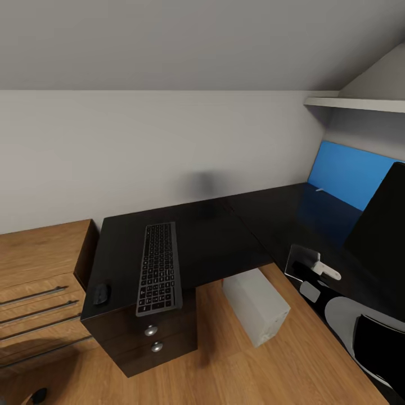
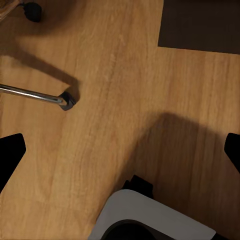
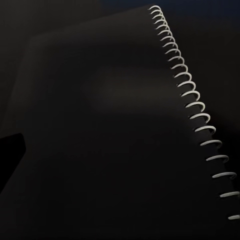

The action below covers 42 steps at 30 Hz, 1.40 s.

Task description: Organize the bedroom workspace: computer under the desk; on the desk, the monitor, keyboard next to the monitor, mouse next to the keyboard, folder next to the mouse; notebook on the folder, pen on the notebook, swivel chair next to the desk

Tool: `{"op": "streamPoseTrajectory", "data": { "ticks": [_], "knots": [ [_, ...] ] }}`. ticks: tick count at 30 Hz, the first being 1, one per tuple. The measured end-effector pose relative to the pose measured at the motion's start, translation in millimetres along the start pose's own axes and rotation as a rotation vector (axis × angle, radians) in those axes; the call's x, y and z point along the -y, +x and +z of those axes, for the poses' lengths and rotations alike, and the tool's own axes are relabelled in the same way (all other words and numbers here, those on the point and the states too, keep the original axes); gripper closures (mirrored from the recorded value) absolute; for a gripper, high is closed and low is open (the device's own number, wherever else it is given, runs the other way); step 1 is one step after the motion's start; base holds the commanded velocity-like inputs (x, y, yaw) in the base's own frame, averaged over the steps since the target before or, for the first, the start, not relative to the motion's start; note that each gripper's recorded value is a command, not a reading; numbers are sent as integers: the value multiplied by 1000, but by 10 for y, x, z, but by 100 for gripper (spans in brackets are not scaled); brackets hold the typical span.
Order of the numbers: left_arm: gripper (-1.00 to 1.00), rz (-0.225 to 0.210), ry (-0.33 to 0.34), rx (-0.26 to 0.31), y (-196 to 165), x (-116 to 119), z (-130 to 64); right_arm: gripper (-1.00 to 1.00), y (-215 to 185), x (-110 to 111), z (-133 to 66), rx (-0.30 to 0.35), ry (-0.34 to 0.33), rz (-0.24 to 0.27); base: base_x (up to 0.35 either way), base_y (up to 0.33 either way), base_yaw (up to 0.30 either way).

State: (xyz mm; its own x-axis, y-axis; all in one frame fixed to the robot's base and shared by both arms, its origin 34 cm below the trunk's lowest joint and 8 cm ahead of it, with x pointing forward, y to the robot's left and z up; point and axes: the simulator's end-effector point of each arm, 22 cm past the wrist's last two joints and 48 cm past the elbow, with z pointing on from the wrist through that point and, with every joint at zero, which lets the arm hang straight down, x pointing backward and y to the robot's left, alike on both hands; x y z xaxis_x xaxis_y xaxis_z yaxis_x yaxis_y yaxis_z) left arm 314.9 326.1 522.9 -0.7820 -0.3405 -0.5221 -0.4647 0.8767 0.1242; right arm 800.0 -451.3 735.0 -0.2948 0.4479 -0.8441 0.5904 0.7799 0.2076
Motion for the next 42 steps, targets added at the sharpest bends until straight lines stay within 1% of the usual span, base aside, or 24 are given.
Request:
{"op": "streamPoseTrajectory", "data": {
  "ticks": [11,16,17,19,28,29,42],
  "knots": [
    [-100,0,0,0,0,-1,0,-100,0,0,0,0,0,-1,0,1,0],
    [-100,0,-1,0,-44,-12,-68,-100,33,-23,-41,-47,-3,-22,0,0,0],
    [-100,0,-1,0,-52,-14,-81,-100,35,-26,-49,-54,-2,-17,0,0,0],
    [-100,0,-1,0,-69,-19,-108,-100,32,-25,-66,-62,3,12,0,0,0],
    [-100,-1,-2,-2,-62,-22,-108,-100,32,-24,-66,-62,4,12,0,0,0],
    [-100,-1,-2,-2,-70,-24,-121,-100,26,-21,-74,-65,7,24,0,0,0],
    [-100,-1,-3,-3,-173,-53,-293,-100,-142,-59,-175,-65,8,23,0,0,0]
  ]
}}
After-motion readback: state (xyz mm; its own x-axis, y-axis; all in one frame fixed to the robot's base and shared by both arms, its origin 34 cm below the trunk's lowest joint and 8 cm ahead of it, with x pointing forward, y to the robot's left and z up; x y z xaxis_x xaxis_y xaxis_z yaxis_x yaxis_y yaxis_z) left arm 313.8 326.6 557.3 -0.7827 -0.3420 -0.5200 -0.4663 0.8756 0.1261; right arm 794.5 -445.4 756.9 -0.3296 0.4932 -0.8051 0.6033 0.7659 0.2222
